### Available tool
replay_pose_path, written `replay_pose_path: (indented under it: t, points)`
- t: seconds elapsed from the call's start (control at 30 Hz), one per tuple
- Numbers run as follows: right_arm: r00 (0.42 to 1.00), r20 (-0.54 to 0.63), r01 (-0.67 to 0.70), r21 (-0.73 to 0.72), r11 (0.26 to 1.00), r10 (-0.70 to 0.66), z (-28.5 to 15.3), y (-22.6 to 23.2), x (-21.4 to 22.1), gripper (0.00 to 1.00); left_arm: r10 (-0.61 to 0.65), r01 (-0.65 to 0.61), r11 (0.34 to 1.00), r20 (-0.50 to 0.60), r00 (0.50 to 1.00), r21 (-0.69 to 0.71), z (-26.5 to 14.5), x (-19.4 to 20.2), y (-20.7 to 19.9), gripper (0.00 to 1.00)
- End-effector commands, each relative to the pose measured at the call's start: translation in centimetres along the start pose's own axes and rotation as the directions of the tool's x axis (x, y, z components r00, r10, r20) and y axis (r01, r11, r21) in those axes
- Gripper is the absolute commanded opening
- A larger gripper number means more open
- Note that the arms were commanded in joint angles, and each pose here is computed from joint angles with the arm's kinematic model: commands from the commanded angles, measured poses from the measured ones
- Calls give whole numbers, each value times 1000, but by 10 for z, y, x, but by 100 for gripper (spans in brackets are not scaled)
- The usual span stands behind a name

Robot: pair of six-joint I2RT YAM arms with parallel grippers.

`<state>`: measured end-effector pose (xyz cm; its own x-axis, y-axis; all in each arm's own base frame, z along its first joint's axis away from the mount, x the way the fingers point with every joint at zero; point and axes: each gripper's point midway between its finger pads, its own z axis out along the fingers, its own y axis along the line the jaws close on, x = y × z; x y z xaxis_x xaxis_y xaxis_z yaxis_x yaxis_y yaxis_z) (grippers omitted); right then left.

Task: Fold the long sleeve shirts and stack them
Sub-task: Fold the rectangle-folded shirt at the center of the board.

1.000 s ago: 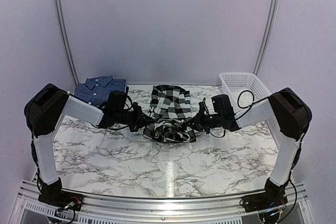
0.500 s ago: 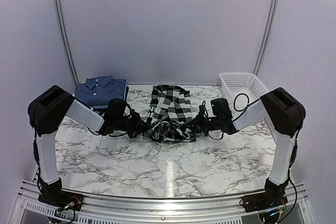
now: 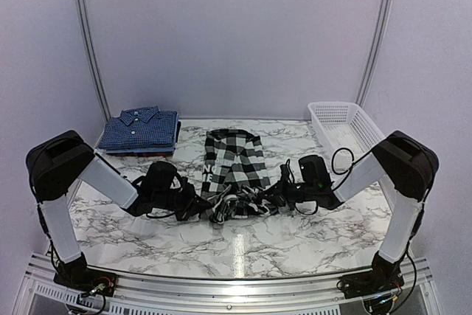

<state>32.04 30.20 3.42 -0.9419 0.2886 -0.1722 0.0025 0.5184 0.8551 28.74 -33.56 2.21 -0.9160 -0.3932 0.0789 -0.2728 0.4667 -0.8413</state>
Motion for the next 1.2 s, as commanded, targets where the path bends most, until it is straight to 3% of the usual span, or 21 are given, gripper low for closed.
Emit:
replay_pose_path:
  t: [0.0,0.3,0.53,0.7,0.83,1.17]
  points:
    - [1000,-21,-20,19,1000,20,-14,1,27,0,-44,44,995,-8,999,-90,-13,34,25,0]
    - [1000,6,12,-16,1000,-12,-28,31,18,0,1,-1,1000,-5,1000,-8,-14,30,-12,0]
    - [998,48,33,-34,999,-31,-35,44,-5,19,20,-21,999,25,999,29,-17,11,-28,4]
    - [999,32,42,-53,998,-40,-32,45,-9,37,35,-36,998,34,999,46,-16,-7,-34,19]
    - [998,27,59,-51,997,-58,-34,47,-9,45,73,-76,994,41,996,75,-19,-17,-46,39]
    - [987,44,156,19,988,-157,-42,47,-21,65,105,-107,989,26,994,105,-24,-19,-57,57]
